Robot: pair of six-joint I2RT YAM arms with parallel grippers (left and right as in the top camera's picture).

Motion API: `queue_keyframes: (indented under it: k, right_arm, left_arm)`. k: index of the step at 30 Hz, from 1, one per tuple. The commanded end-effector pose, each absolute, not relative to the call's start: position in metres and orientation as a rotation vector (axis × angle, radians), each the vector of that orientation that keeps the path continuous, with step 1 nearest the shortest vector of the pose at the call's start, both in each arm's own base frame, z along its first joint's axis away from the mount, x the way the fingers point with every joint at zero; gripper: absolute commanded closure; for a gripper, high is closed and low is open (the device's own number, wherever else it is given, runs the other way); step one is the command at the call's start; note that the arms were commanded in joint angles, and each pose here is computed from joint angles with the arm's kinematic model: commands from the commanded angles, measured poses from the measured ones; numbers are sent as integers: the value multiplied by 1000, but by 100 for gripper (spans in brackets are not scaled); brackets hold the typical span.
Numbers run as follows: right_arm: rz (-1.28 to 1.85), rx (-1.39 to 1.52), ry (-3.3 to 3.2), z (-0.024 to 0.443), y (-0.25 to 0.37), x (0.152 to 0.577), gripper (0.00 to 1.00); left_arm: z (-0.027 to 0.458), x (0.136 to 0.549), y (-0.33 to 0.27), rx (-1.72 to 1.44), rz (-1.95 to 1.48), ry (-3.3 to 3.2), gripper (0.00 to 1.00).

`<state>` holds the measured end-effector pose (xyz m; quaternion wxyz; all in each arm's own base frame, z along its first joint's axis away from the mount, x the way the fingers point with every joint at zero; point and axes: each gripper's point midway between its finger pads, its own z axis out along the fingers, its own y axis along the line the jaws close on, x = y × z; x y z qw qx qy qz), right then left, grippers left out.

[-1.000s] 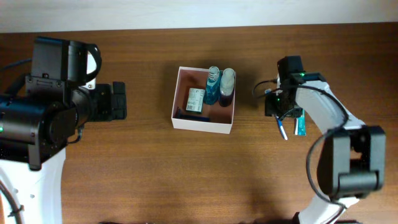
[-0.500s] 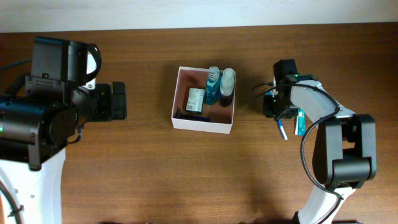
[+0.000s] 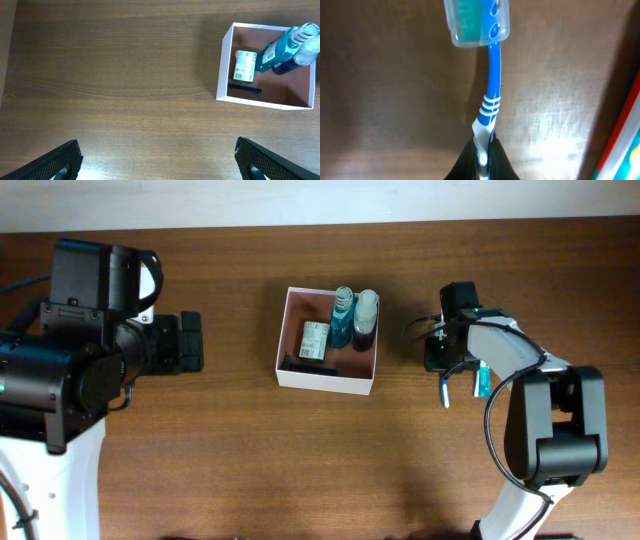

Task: Pack container
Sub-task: 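Grasp the blue toothbrush with the right gripper, then place the toothbrush into the box with the right gripper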

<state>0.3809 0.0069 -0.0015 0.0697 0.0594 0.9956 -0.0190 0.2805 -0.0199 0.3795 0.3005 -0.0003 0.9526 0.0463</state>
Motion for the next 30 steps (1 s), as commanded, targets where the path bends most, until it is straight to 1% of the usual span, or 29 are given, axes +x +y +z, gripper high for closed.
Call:
queue_keyframes:
  k: [1,2,3,5,6,9,12,13,14,18,21,24,30]
  right_arm:
    - [-43,193,3075,-3,8,365,96]
    - [-42,193,3073,7,9,367,96]
    - [-7,191,3060,30,14,370,96]
    - [55,164,3020,58,25,374,96]
    - [115,120,2960,86,40,377,96]
    - [237,-18,2810,145,77,378,96]
    - [284,-280,2632,201,120,367,96]
    - [290,-539,2498,228,155,352,96]
    - [289,-654,2446,235,169,344,96]
    - [274,-1120,2249,241,228,306,96]
    - [201,-1362,2136,228,253,296,96]
    - [92,-1467,2090,207,264,308,96]
    - [-26,-1589,2078,148,268,353,96]
  left_arm:
    - [383,276,-16,5,139,2513,1]
    - [383,276,-16,5,139,2513,1]
    - [383,276,-16,5,139,2513,1]
    - [383,276,-16,5,139,2513,1]
    - [383,276,-16,5,139,2513,1]
    - [383,276,-16,5,139,2513,1]
    - [383,276,-16,5,139,2513,1]
    - [383,276,-16,5,139,2513,1]
    - [383,276,-16,5,139,2513,1]
    - [383,276,-16,5,139,2513,1]
    - [383,276,-16,5,139,2513,1]
    - [383,276,-16,5,139,2513,1]
    - [383,276,-16,5,139,2513,1]
